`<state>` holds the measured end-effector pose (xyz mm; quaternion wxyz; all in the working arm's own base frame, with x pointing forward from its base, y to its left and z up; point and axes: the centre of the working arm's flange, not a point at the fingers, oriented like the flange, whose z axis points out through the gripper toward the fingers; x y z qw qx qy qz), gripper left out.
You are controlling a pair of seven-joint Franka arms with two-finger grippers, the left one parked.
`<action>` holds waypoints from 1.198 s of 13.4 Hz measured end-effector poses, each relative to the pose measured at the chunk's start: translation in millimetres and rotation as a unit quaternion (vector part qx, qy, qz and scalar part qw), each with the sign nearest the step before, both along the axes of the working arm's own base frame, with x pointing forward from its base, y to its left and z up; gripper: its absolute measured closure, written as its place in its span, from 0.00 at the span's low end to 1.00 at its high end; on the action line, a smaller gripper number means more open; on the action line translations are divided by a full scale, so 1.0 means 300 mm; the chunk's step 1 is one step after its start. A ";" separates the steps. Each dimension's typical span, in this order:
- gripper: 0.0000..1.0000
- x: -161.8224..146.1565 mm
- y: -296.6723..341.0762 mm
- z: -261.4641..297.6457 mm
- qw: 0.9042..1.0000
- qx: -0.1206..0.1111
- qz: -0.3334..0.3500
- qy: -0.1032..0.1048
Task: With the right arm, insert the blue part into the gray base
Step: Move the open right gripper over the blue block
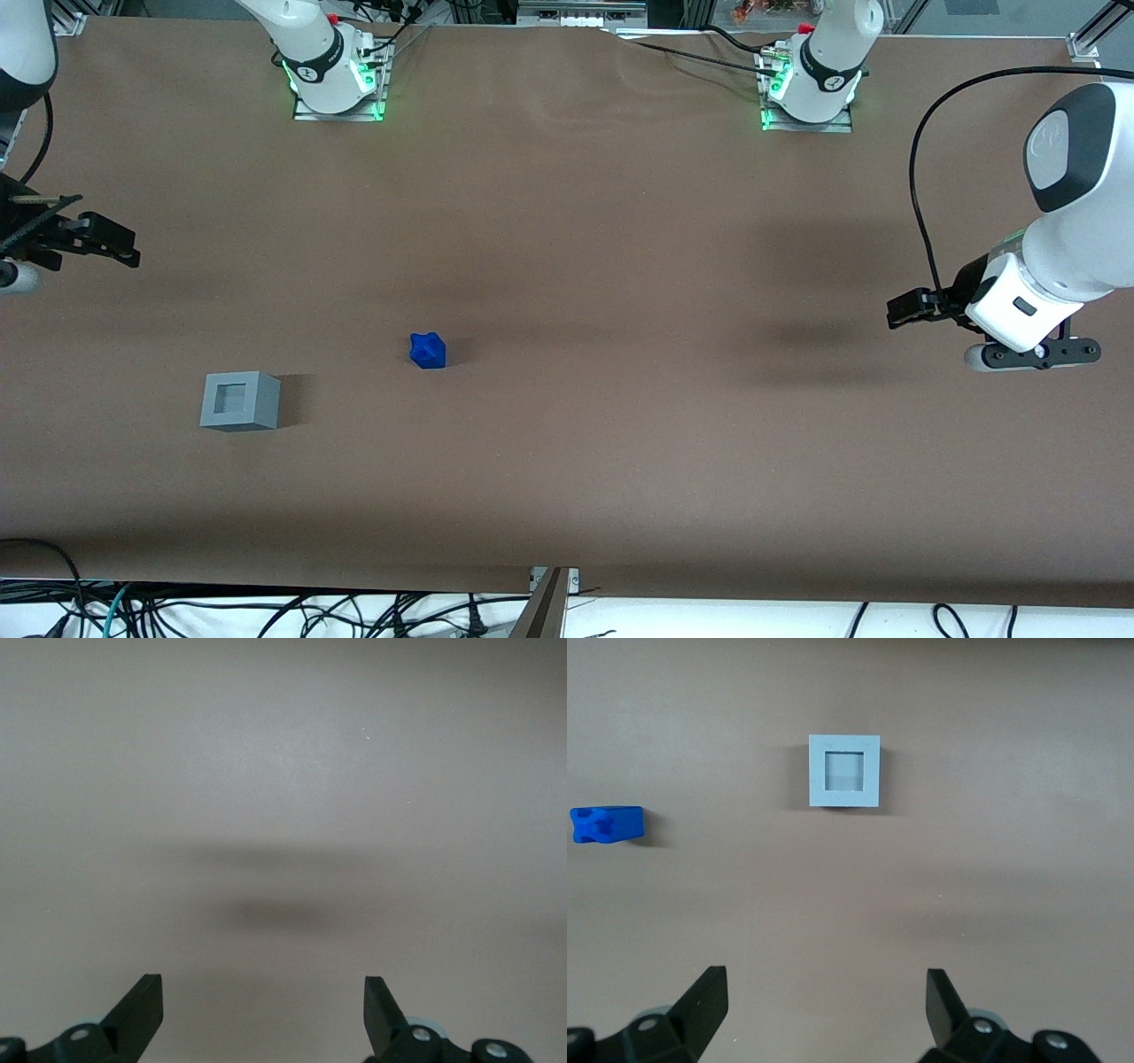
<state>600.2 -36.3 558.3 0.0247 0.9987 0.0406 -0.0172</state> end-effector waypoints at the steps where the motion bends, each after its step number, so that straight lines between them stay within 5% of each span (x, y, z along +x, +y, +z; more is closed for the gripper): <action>1: 0.01 0.007 0.017 -0.015 1.000 0.000 0.004 0.003; 5: 0.01 0.054 0.175 -0.117 0.999 -0.002 0.039 0.018; 10: 0.01 0.114 0.353 -0.225 0.998 0.031 0.052 0.004; 16: 0.01 0.153 0.697 -0.409 0.999 0.031 0.029 -0.022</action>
